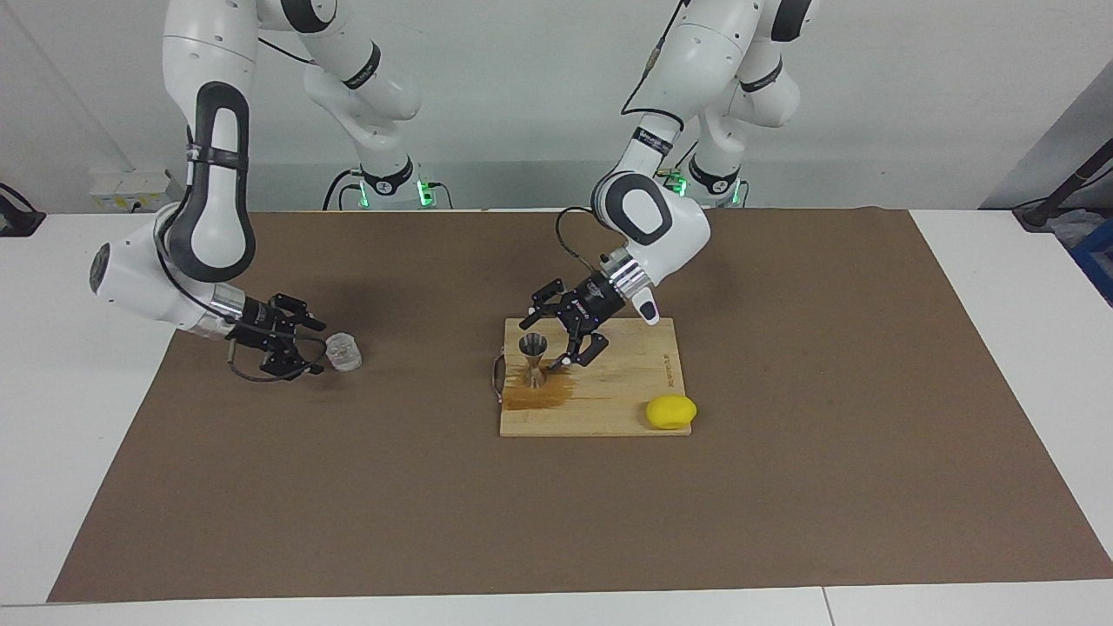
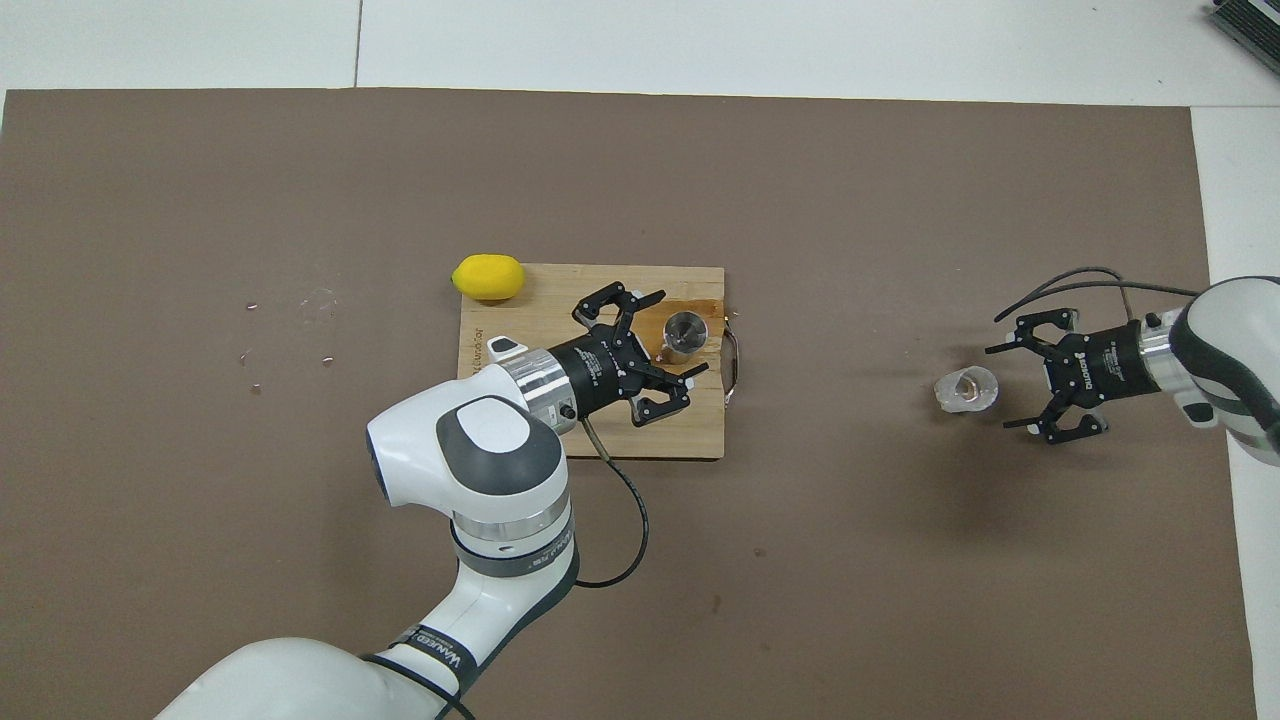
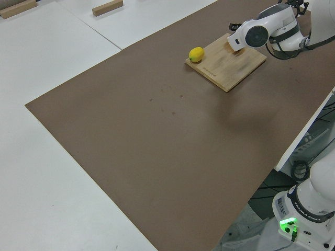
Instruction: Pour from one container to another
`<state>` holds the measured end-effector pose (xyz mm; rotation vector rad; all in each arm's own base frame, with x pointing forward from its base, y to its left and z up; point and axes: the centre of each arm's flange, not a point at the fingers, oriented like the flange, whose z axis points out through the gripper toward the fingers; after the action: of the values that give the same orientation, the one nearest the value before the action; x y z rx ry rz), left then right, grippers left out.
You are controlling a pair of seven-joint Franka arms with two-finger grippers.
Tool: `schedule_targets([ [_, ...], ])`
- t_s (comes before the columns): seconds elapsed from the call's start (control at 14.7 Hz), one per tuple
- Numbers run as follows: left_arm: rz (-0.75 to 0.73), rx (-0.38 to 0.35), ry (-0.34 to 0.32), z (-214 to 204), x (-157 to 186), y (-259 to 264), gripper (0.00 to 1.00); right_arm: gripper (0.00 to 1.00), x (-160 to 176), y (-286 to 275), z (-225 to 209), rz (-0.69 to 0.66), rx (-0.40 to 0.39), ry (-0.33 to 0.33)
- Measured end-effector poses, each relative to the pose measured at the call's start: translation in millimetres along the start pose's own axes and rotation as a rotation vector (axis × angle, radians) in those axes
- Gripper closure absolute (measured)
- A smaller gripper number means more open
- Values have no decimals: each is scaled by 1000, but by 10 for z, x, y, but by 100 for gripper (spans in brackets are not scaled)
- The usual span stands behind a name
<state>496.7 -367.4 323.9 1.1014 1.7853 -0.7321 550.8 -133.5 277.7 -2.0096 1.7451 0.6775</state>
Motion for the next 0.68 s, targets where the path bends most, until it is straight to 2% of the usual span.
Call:
schedule_targets([
  [0.34,33,-3,-49,-137,-313,-16,0,3,78,-5,147,26,27,-65],
  [0.68,220,114,-62,-253,-490,187,0,3,30,41,313,43,20,-103],
])
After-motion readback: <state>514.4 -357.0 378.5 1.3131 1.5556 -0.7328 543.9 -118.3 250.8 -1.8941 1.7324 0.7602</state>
